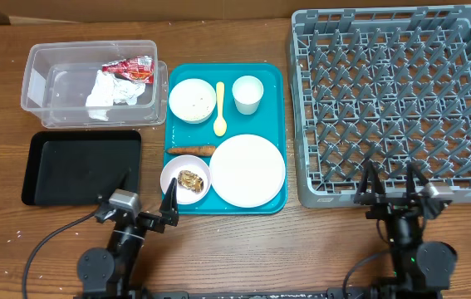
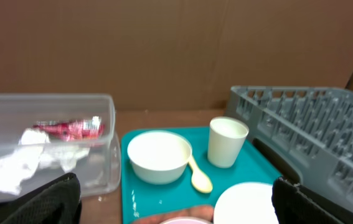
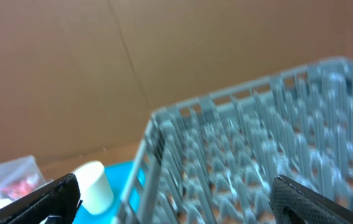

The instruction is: Sort waste into correct bins and load items into the dishwasher

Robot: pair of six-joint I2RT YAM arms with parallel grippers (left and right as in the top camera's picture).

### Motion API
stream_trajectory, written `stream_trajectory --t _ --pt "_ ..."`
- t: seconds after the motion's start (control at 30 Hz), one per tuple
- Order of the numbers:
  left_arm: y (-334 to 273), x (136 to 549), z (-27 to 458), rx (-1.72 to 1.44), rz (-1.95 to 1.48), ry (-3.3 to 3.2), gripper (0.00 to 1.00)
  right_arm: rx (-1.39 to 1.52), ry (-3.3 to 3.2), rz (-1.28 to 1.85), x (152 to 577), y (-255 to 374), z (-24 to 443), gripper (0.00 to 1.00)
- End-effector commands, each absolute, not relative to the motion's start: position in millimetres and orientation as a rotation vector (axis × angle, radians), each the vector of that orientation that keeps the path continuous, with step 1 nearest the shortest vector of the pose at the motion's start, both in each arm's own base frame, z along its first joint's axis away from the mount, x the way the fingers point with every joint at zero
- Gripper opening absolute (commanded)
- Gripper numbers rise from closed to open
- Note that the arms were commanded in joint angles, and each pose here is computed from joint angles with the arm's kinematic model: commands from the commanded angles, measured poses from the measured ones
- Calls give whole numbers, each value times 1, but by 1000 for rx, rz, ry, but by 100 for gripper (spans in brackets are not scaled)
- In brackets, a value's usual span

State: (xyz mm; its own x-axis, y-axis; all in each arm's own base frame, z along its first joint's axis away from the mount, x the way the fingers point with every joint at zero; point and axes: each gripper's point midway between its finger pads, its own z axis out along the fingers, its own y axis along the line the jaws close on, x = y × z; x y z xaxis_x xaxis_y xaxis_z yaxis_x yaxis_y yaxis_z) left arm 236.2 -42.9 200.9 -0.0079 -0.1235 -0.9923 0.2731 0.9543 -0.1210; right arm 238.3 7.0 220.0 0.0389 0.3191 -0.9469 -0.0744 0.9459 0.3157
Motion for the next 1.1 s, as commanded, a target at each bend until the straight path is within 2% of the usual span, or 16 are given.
stream_trajectory --t 0.0,0.23,0.37,0.53,0.77,0.93,1.07 --pt "-44 229 249 124 -321 1494 100 114 1419 319 225 17 282 100" --pt "-44 247 304 176 -277 1613 100 15 1535 238 234 21 343 100" --pt "-48 277 334 218 -275 1750 100 19 1666 220 253 19 365 100" --pt "-65 321 346 238 -359 2001 100 47 1849 231 279 18 380 100" --pt "-104 387 336 340 -330 2361 100 86 2116 255 304 18 378 100" --pt "-134 419 304 412 -328 2560 100 84 2224 333 317 27 359 100" --pt "-149 451 261 434 -336 2630 100 73 2275 388 323 34 345 100"
